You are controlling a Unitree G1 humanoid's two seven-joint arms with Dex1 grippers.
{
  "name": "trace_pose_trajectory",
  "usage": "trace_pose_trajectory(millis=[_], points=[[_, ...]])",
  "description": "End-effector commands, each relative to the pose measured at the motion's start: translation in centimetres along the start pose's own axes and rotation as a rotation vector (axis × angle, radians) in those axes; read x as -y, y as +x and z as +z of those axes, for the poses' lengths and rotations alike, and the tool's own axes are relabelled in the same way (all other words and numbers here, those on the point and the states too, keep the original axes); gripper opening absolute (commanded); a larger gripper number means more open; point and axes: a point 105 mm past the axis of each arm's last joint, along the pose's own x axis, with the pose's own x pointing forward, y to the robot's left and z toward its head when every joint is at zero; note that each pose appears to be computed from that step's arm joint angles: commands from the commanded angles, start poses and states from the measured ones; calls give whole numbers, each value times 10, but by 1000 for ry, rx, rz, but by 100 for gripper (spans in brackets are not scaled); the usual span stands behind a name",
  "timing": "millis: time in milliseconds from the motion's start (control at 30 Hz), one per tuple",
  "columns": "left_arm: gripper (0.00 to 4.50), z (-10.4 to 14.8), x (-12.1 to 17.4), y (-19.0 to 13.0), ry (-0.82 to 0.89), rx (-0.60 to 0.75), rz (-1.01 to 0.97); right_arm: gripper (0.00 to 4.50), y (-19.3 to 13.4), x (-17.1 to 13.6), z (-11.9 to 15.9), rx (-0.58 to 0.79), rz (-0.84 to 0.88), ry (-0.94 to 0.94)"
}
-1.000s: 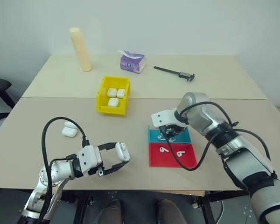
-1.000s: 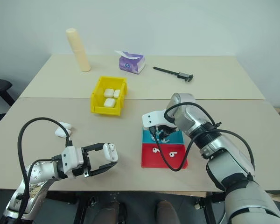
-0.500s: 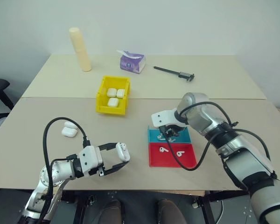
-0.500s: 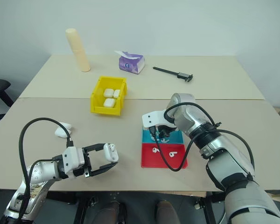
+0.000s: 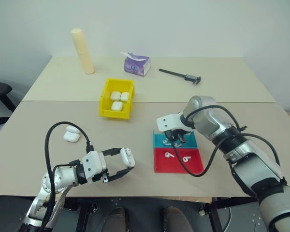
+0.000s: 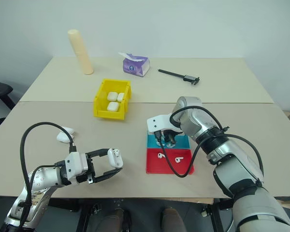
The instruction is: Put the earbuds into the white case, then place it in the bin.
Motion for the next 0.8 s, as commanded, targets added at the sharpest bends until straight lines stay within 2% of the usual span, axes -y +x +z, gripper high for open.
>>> trace_pose_trajectory(millis=[33,167,333,433,567,700,800], points=[[279,19,-7,3,24,71,19,65,-25,5,11,106,-70,41],[279,28,-11,5,14,112,22,65,-58,6,16,223,-158,104],[279,49,-20,11,-17,188,38,65,-113,4,22,466,-324,225],[279,65,-24,17,-29,240,28,65,-148,-9,25,660,-395,281],[279,88,-29,24,-45,317,-15,65,-190,-35,34,1018,-480,279],[279,104,-31,38,-52,394,-65,65,-209,-65,41,1317,-472,247],[279,109,-31,46,-55,437,-98,65,-211,-76,46,1449,-437,271]])
